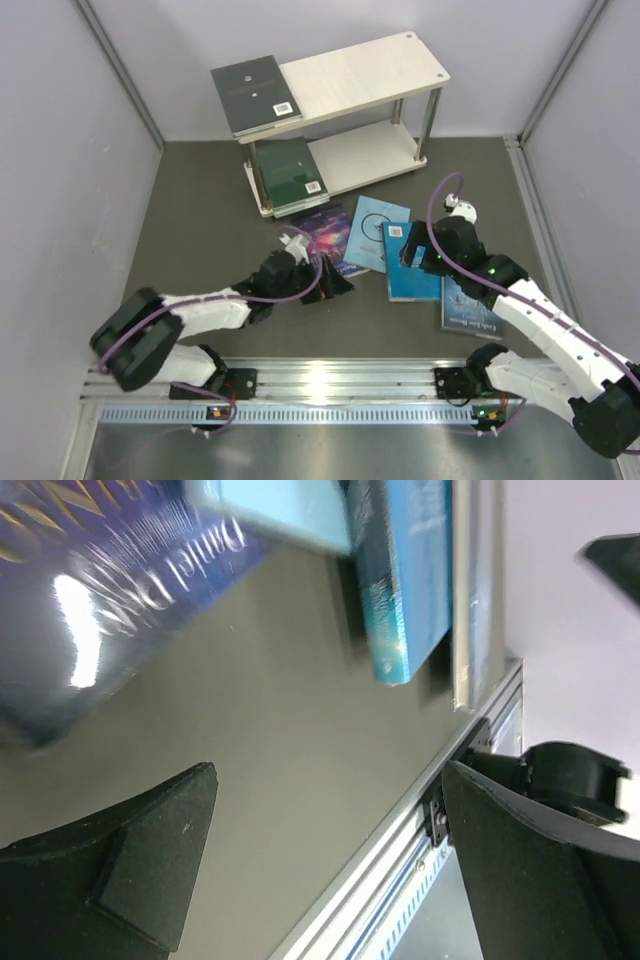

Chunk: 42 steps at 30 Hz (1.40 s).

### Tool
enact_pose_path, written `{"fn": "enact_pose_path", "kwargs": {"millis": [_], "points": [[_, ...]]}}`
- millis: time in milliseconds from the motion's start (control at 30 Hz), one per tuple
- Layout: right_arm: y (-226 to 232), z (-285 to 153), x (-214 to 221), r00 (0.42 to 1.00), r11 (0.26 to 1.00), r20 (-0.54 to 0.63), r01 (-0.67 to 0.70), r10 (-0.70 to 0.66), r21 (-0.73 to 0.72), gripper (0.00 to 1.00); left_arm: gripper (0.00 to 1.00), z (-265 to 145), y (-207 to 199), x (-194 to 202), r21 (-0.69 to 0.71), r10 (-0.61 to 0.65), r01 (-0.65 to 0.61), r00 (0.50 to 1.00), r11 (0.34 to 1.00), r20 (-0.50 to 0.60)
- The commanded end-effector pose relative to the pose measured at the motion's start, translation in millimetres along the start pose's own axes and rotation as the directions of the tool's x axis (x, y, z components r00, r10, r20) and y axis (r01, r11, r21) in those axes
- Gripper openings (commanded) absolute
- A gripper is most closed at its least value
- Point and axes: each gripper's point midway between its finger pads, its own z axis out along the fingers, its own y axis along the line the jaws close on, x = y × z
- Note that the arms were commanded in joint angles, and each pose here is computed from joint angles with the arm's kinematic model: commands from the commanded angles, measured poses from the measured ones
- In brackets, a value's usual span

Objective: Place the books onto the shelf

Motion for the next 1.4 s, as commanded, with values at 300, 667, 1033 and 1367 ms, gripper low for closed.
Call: {"fn": "enact_pose_path", "kwargs": {"millis": [300,667,1033,1367], "points": [[-11.3,-22.1,-21.9,0.996,1.0,0.085,-0.011,0.011,0.004,1.0,0.99,129.6,-63.5,24.6,0.237,-0.211,0.19,0.975,0.953,0.067],[-20.8,-19.2,-15.4,0.997,1.0,0.081,-0.002,0.0,0.018,1.0,0.55,174.5,-50.4,59.8,0.155,-0.215,0.211,0.977,0.965,0.01],[2.8,-30.7,-19.6,0.995,0.991,0.096,-0.017,0.029,-0.13,1.0,0.0,124.3,-97.8,27.1,0.194,-0.112,0.097,0.992,0.976,0.066],[43.7,-40.3,-2.3,0.99,0.909,0.05,-0.099,0.13,-0.404,1.0,0.0,25.9,-119.2,-47.0,0.157,-0.07,0.021,0.948,0.987,0.312]]}}
